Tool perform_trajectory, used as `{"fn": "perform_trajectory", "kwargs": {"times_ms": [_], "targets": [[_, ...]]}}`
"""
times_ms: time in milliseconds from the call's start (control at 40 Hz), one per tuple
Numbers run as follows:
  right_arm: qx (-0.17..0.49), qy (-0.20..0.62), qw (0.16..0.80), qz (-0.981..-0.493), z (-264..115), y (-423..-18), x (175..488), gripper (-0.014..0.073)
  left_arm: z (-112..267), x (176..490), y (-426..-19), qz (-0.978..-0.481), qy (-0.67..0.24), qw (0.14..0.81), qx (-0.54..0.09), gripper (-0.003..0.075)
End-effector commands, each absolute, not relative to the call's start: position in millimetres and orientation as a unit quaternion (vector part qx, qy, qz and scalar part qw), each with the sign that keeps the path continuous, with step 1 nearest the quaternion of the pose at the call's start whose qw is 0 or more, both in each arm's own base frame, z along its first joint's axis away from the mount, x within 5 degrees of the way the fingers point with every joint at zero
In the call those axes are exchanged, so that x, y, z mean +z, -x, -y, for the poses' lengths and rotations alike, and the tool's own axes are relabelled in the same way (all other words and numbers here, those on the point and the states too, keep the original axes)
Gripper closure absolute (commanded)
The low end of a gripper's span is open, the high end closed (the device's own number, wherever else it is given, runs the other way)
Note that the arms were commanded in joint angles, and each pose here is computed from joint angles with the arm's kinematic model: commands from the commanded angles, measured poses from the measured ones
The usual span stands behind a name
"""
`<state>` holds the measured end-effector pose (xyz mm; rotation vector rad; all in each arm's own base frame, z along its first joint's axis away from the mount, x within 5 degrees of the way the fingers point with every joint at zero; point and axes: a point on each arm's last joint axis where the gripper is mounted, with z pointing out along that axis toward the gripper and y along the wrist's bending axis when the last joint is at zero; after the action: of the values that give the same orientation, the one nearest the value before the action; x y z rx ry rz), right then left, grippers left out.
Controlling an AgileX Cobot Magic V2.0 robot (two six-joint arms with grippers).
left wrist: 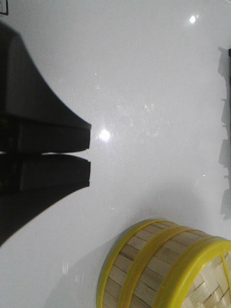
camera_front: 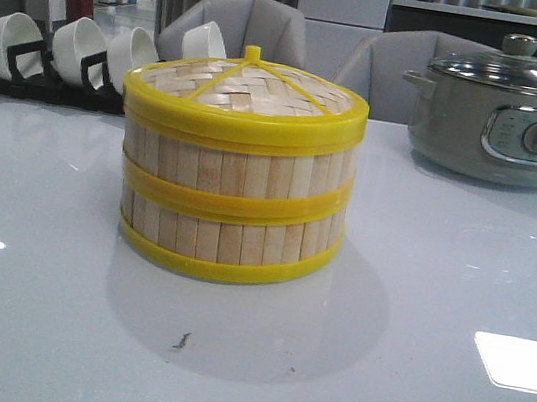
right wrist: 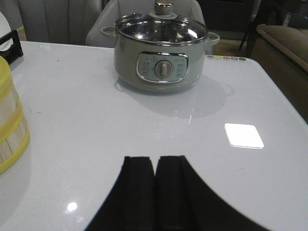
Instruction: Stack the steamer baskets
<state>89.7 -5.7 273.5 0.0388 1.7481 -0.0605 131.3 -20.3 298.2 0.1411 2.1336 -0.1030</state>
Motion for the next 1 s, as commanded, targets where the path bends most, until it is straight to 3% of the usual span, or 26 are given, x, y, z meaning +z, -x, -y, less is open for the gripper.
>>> {"fn": "perform_trajectory", "kwargs": {"times_ms": [0, 525, 976], "targets": [[-0.032, -0.015, 0.686, -0.727, 6.2, -90.6, 291.5, 0.0526, 22.0, 314.8, -134.5, -0.847, -0.058, 0.526, -0.05, 0.0637], [-0.032, -0.015, 0.686, -0.727, 6.2, -90.6, 291.5, 0.0526, 22.0, 315.1, -134.7, -0.846, -0.058, 0.528, -0.05, 0.0637], [-0.032, -0.015, 0.686, -0.727, 6.2, -90.6, 291.5, 0.0526, 25.1, 331.0, -134.5, -0.794, -0.063, 0.601, -0.064, 0.0637]]}}
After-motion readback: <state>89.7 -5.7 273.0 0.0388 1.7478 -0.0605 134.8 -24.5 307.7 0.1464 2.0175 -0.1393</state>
